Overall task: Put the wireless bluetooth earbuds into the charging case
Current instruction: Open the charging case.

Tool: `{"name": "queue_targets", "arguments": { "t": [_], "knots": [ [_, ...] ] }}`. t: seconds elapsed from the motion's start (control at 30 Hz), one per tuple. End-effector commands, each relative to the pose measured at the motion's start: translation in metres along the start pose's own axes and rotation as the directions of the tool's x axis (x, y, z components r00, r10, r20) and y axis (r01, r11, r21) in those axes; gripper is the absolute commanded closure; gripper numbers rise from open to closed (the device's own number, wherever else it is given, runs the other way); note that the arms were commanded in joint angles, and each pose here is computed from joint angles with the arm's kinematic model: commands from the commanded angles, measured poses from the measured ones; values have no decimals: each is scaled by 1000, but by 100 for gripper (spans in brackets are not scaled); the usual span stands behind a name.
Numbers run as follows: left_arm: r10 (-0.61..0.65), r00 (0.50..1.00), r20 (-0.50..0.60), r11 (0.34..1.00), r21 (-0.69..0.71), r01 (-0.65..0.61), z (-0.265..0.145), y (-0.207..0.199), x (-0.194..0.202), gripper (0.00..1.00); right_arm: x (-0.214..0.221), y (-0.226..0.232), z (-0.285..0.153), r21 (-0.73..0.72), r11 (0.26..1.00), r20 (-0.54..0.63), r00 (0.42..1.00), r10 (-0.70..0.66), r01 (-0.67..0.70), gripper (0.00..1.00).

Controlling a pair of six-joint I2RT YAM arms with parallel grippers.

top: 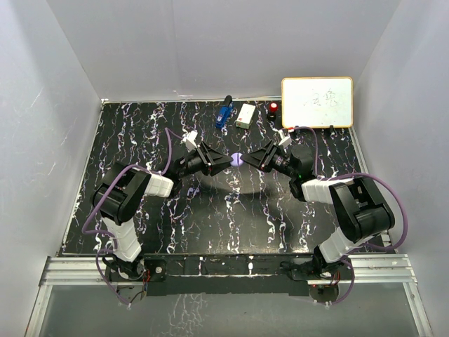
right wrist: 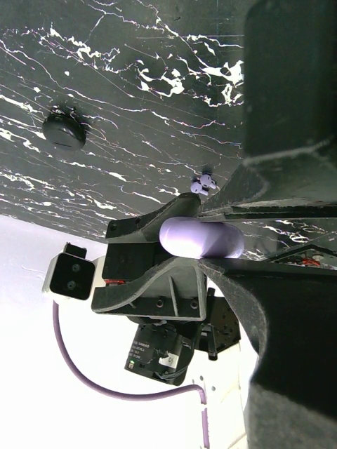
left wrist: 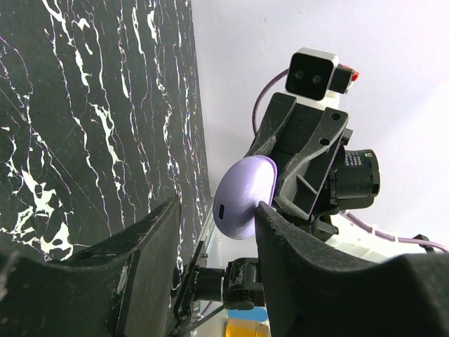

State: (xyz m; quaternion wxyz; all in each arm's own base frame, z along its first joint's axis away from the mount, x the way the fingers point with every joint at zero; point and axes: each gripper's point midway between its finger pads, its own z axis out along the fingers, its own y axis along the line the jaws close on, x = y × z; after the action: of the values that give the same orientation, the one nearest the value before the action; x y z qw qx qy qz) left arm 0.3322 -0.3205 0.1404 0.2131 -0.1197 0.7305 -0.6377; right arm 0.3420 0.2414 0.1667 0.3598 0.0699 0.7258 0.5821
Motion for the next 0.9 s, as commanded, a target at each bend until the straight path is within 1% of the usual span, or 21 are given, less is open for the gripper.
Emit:
{"name": "queue_targets", "arguments": {
  "t": [0.0, 0.5, 0.87],
  "knots": [
    [49, 999, 4, 998, 44, -49, 3, -22, -2, 55, -12, 28, -3, -84, 994, 42, 996, -73, 76, 100],
    [7, 1000, -16, 1000, -25, -8, 7, 6, 3, 55, -16, 37, -3, -104, 991, 45, 996, -75, 79, 100],
    [-8, 1000, -17, 999, -53, 8, 10, 15, 2, 55, -16, 36, -2, -107, 992, 44, 997, -66, 70, 100]
  ]
}}
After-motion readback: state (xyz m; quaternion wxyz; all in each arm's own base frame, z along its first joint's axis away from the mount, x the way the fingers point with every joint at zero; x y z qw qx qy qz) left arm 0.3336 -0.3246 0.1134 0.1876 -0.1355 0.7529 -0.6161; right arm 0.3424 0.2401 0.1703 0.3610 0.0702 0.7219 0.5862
